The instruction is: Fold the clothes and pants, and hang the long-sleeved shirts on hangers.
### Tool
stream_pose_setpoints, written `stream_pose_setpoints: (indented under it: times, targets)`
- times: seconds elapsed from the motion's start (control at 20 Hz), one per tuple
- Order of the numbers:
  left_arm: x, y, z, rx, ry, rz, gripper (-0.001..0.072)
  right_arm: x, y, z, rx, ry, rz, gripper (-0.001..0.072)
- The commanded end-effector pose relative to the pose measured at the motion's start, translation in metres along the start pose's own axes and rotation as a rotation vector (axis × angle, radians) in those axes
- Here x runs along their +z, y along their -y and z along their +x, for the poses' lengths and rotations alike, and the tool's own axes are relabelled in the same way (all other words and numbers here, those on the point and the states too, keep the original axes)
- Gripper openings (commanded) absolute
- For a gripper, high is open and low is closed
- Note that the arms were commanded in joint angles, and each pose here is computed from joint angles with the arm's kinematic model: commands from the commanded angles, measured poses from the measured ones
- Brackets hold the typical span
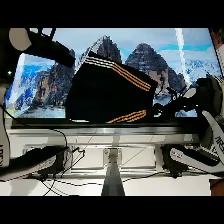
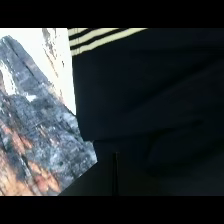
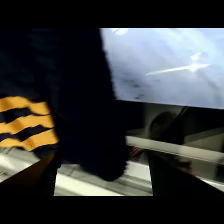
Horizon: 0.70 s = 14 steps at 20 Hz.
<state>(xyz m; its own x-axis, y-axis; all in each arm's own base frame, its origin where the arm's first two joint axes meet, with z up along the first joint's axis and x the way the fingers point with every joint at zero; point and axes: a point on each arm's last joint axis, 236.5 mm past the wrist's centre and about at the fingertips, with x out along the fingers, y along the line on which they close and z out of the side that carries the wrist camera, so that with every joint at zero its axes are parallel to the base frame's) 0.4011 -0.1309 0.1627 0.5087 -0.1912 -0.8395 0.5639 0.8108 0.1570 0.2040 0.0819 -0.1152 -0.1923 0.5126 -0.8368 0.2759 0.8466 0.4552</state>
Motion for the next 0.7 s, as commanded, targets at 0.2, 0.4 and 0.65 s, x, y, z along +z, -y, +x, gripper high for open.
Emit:
stream_pose_setpoints:
  times: [0.2, 0.4, 0.65]
  targets:
    - [-0.085, -0.061, 0.004, -0.195, -0.085, -0.446, 0.0007, 0.023, -0.034, 0.009, 0.167, 0.079, -0.202, 0.0426]
    - [-0.132, -0.057, 0.016, -0.426, -0.028, -0.774, 0.0008, 0.036, -0.041, 0.006, 0.186, 0.143, -0.271, 0.0041]
    - [-0.202, -0.027, 0.060, -0.541, -0.149, -0.957, 0.0011, 0.036, -0.041, 0.006, 0.182, 0.151, -0.343, 0.0041]
